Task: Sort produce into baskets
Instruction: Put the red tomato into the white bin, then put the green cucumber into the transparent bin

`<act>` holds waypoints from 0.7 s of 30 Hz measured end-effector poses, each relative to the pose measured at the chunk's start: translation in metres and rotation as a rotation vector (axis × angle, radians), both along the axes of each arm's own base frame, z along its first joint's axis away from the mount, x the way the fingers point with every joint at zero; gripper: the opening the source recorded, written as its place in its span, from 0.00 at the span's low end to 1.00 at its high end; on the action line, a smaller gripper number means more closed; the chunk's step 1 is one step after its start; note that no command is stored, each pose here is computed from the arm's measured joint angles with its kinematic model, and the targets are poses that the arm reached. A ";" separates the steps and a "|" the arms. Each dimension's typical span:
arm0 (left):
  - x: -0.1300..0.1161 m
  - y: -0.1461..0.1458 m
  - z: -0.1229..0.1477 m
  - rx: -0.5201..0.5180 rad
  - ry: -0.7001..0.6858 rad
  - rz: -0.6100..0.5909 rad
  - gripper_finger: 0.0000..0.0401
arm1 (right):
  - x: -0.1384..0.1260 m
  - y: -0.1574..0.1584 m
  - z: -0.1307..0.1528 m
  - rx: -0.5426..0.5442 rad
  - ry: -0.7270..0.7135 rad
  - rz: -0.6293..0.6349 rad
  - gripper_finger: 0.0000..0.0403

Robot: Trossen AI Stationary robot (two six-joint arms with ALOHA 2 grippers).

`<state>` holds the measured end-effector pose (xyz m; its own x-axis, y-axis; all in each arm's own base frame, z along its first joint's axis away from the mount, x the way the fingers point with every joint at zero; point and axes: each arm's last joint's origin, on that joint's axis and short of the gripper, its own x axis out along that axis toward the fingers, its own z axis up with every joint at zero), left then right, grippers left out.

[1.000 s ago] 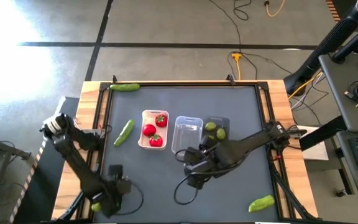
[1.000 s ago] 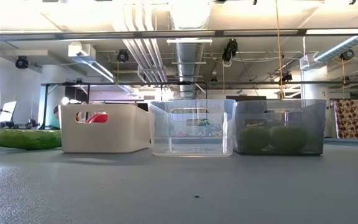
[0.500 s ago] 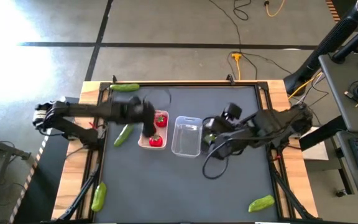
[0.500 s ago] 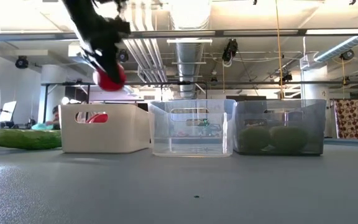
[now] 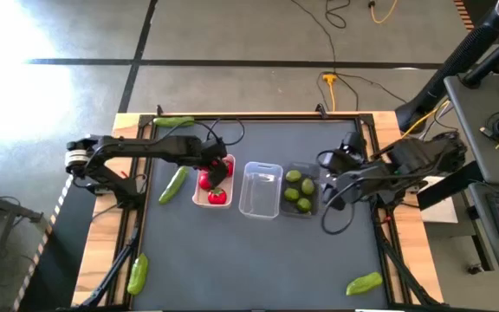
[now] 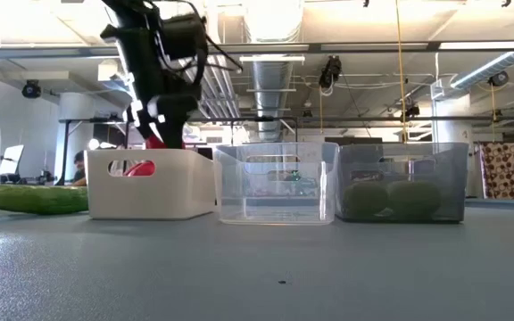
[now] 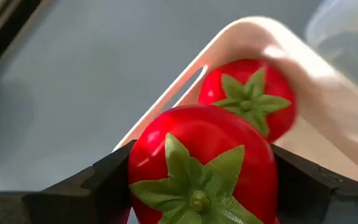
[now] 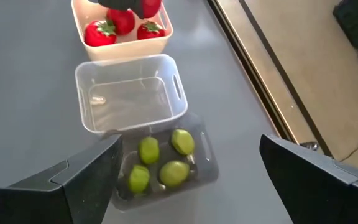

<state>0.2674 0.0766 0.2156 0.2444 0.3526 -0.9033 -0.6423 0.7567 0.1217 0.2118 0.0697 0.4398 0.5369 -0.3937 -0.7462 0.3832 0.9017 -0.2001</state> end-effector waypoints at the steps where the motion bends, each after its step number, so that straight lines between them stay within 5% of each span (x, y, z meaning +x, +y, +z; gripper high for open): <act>1: 0.002 0.001 -0.004 -0.001 0.010 0.016 0.70 | -0.006 -0.002 0.000 0.001 -0.003 -0.002 0.91; 9: 0.011 0.005 -0.010 -0.029 0.061 0.112 0.83 | -0.026 -0.012 -0.019 -0.021 -0.083 0.003 0.91; 16: 0.014 -0.002 0.040 -0.033 0.096 0.089 0.90 | -0.022 -0.010 -0.050 -0.009 -0.114 0.010 0.91; 21: -0.014 -0.013 0.068 -0.035 0.153 0.099 0.87 | -0.013 -0.006 -0.064 0.031 -0.137 0.016 0.91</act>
<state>0.2537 0.0633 0.2833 0.0694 0.3355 -0.9395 -0.6897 0.6965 0.1978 0.1987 0.0640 0.3758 0.6407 -0.3626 -0.6768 0.3906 0.9128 -0.1192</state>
